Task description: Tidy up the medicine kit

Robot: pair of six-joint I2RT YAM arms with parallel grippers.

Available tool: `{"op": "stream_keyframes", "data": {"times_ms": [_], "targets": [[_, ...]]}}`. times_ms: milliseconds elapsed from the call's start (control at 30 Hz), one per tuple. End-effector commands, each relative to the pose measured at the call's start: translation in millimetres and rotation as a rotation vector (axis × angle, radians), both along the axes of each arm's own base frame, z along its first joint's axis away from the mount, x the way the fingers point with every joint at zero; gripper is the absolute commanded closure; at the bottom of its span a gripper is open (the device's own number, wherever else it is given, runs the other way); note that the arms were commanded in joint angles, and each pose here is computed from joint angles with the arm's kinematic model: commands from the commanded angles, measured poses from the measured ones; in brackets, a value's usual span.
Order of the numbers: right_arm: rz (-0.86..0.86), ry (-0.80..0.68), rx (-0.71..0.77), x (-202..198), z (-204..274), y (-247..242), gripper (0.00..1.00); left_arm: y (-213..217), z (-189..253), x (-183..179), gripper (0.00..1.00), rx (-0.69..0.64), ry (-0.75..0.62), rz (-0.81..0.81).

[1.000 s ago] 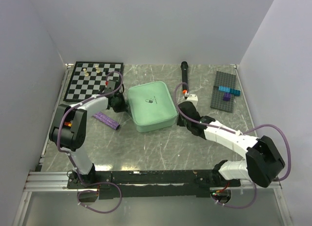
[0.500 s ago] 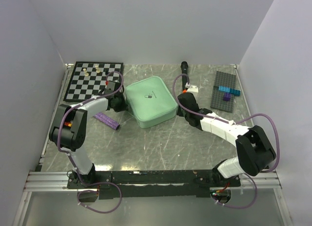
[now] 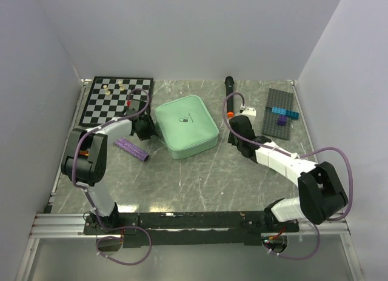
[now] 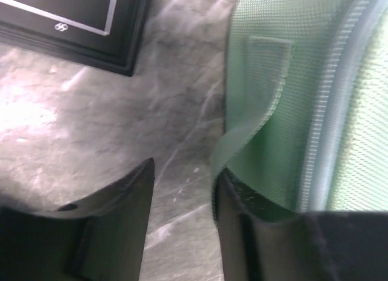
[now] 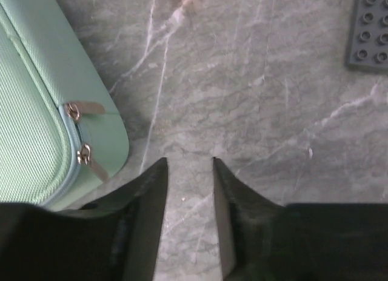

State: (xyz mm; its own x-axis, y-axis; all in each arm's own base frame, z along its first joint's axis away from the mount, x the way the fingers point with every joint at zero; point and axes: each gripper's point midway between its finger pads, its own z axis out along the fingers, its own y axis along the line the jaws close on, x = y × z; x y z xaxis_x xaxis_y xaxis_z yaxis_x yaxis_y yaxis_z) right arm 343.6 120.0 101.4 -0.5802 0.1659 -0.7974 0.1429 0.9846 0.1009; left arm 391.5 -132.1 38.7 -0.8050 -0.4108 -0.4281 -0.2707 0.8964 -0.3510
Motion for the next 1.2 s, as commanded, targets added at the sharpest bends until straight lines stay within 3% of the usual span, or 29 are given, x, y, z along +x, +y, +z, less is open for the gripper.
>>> {"op": "stream_keyframes", "data": {"times_ms": [0,200,400,467,700,833,1167], "targets": [[-0.007,-0.058,0.012,-6,24,-6,0.52,16,8,-7,0.47,0.025,-0.006,0.05],[0.014,-0.108,0.042,-17,49,-7,0.37,8,66,-5,0.29,-0.075,-0.167,0.074],[0.017,-0.151,0.036,-34,68,-13,0.33,20,130,-24,0.16,-0.151,-0.413,0.162],[-0.012,-0.169,0.045,-43,75,-20,0.33,32,148,-36,0.04,-0.125,-0.471,0.19],[-0.029,-0.213,0.085,-70,69,-37,0.34,77,147,-77,0.04,0.024,-0.43,0.318],[-0.004,-0.238,0.092,-73,83,-36,0.35,71,134,-89,0.04,0.01,-0.396,0.266],[0.116,-0.329,-0.006,-77,145,0,0.36,67,162,-95,0.04,-0.043,-0.503,0.24]]}}
